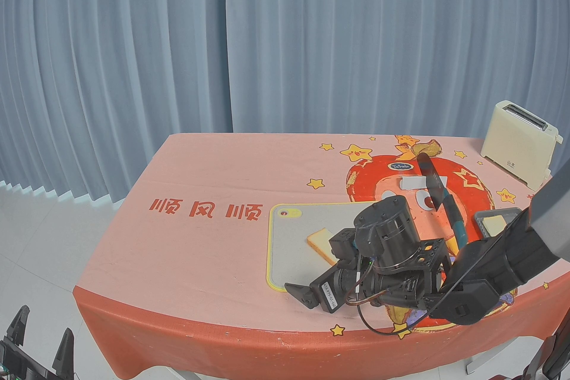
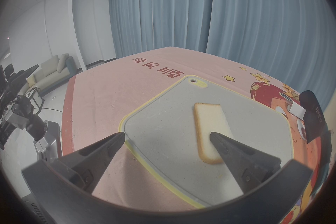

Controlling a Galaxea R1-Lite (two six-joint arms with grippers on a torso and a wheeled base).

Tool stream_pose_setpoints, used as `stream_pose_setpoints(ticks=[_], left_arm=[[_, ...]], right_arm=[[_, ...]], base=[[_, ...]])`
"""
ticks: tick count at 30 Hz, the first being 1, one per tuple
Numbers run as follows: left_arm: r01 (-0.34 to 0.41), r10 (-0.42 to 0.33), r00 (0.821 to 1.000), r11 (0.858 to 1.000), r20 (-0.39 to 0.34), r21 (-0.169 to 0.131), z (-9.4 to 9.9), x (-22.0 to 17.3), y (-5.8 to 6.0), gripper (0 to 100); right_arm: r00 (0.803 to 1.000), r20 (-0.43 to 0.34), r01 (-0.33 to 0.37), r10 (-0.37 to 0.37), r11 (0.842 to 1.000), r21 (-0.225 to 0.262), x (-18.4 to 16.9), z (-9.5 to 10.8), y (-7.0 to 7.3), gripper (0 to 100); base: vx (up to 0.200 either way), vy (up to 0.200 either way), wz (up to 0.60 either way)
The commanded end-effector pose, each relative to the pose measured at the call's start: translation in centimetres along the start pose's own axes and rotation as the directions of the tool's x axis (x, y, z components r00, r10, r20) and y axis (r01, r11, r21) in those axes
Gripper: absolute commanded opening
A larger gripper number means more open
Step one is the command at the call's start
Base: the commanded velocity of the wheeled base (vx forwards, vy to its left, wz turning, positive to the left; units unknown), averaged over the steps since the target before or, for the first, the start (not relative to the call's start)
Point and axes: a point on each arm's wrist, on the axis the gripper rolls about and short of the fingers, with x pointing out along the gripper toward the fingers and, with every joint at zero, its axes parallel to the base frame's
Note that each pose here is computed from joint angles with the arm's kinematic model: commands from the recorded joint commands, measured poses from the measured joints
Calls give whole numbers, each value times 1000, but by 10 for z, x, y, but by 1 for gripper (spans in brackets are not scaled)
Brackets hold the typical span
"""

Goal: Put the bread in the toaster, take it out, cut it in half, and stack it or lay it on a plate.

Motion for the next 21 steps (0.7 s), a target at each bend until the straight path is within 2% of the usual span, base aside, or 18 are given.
stream_pose_setpoints(ticks=[1, 16, 17, 21], left_arm=[[0, 0, 1000, 1000, -1, 0, -5, 0, 0, 100], [0, 0, 1000, 1000, -1, 0, -5, 0, 0, 100], [0, 0, 1000, 1000, -1, 0, -5, 0, 0, 100], [0, 0, 1000, 1000, -1, 0, -5, 0, 0, 100]], right_arm=[[1000, -7, 0, 0, 1000, 0, 1, -1, 0, 100], [1000, -15, 15, -15, 1000, -3, 1, -3, 0, 100], [1000, -15, 17, -17, 1000, -3, 1, -3, 0, 0], [1000, -19, 18, -18, 1000, -2, 1, -3, 0, 0]], base=[[0, 0, 0], [0, 0, 0], [0, 0, 0], [0, 0, 0]])
